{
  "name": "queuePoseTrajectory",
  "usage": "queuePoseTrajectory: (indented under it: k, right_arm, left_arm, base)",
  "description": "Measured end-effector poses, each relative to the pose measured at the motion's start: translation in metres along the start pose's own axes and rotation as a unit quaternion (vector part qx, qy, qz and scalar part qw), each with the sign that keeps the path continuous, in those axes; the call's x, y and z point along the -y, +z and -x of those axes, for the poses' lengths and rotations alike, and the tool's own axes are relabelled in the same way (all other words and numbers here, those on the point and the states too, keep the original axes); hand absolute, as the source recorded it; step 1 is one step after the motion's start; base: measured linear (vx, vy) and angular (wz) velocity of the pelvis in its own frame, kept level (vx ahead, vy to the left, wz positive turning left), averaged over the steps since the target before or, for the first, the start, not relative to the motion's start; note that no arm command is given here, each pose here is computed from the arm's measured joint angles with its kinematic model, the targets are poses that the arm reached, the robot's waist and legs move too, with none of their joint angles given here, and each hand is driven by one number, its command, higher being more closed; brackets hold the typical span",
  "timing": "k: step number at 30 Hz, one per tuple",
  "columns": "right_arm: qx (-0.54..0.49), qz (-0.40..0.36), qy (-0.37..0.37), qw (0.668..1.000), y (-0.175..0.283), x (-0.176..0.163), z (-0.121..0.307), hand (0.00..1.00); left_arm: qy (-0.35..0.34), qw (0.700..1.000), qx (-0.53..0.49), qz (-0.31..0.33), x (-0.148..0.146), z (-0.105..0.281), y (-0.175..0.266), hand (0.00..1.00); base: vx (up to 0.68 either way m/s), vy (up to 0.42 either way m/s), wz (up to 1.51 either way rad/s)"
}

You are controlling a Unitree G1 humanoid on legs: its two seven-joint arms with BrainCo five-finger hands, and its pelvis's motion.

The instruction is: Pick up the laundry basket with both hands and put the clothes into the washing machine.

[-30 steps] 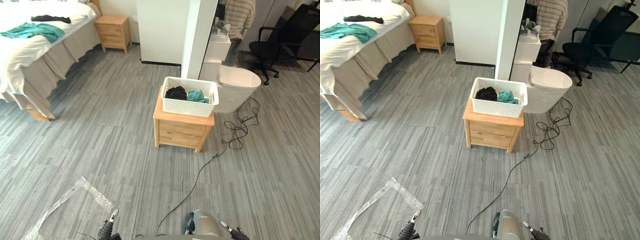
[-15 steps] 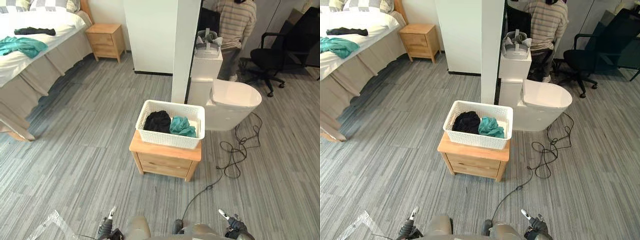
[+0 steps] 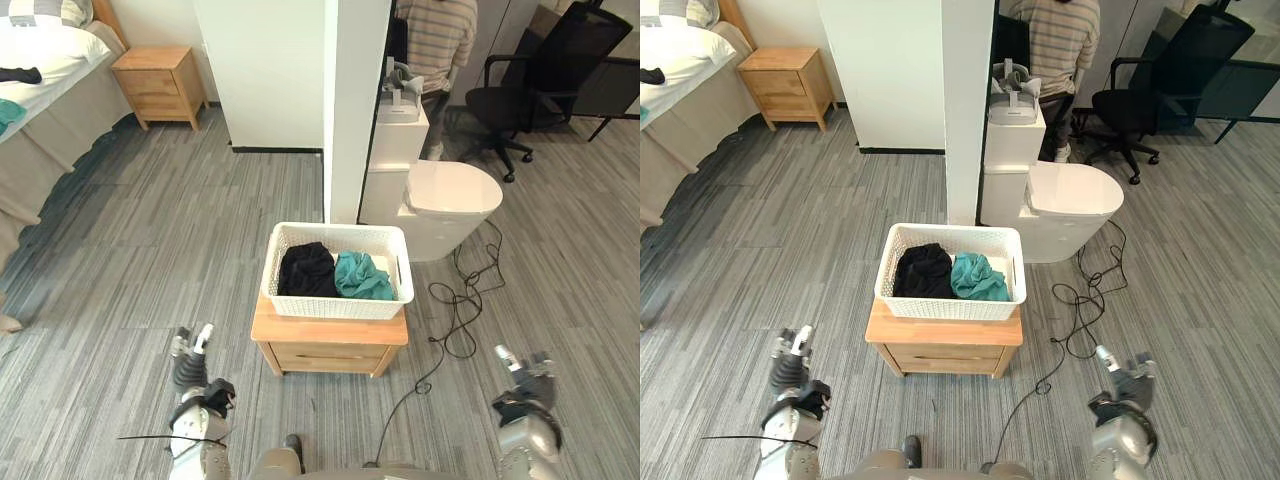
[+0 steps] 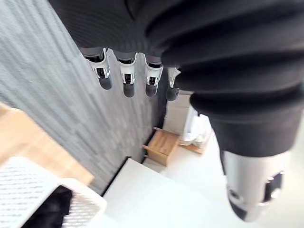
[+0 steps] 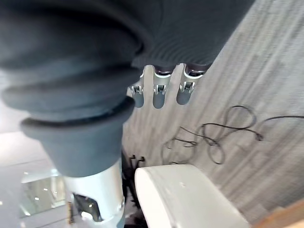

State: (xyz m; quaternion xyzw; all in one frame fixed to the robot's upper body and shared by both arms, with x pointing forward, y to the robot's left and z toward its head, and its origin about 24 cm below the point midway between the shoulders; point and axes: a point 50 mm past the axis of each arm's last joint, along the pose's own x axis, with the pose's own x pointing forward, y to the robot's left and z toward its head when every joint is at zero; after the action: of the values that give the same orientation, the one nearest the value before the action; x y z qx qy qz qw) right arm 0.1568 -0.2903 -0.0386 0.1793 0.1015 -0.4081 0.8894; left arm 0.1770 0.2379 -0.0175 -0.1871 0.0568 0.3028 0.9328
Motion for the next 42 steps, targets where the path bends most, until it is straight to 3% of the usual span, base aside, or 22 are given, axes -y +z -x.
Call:
queuePoseTrajectory:
  k: [4, 7, 11, 13, 16, 19, 23, 29, 37, 42]
  right_arm:
    - [0.062, -0.002, -0.003, 0.998, 0.029, -0.007, -0.004, 0.00]
    - [0.131, -0.002, 0.064, 0.989, 0.072, -0.050, -0.025, 0.00]
    - [0.252, -0.021, 0.201, 0.946, 0.166, -0.160, -0.039, 0.00]
    - [0.255, -0.035, 0.243, 0.935, 0.199, -0.211, -0.042, 0.00]
    - [0.189, -0.063, 0.284, 0.938, 0.214, -0.257, -0.043, 0.00]
    - [0.147, -0.058, 0.309, 0.938, 0.225, -0.285, -0.039, 0.00]
    - [0.161, -0.031, 0.358, 0.919, 0.246, -0.318, -0.015, 0.00]
    - [0.201, -0.010, 0.381, 0.902, 0.273, -0.333, 0.004, 0.00]
    - [0.216, -0.007, 0.367, 0.905, 0.284, -0.324, -0.001, 0.00]
    - [0.248, -0.033, 0.323, 0.913, 0.300, -0.289, -0.021, 0.00]
  left_arm:
    - [-0.011, 0.992, 0.122, -0.035, 0.010, -0.005, 0.056, 0.00]
    - [-0.079, 0.966, 0.230, -0.086, 0.048, -0.023, 0.105, 0.00]
    - [-0.226, 0.902, 0.356, -0.093, 0.162, -0.049, 0.187, 0.00]
    - [-0.271, 0.886, 0.360, -0.104, 0.220, -0.059, 0.218, 0.00]
    - [-0.280, 0.906, 0.298, -0.106, 0.259, -0.079, 0.238, 0.00]
    - [-0.267, 0.920, 0.261, -0.121, 0.279, -0.089, 0.255, 0.00]
    - [-0.258, 0.916, 0.264, -0.158, 0.293, -0.086, 0.273, 0.00]
    - [-0.225, 0.897, 0.298, -0.236, 0.298, -0.082, 0.287, 0.00]
    - [-0.185, 0.879, 0.328, -0.292, 0.288, -0.086, 0.300, 0.00]
    - [-0.144, 0.865, 0.342, -0.336, 0.270, -0.095, 0.307, 0.00]
  base:
    - [0.09, 0.065, -0.15]
    - [-0.03, 0.015, -0.15]
    - [-0.23, 0.014, -0.09]
    - [-0.33, 0.024, 0.00]
    - [-0.19, 0.039, 0.03]
    - [-0.07, 0.029, -0.04]
    - [-0.01, 0.019, -0.10]
    - [0.02, -0.004, -0.02]
    - [0.04, -0.034, 0.05]
    - [0.02, -0.019, 0.04]
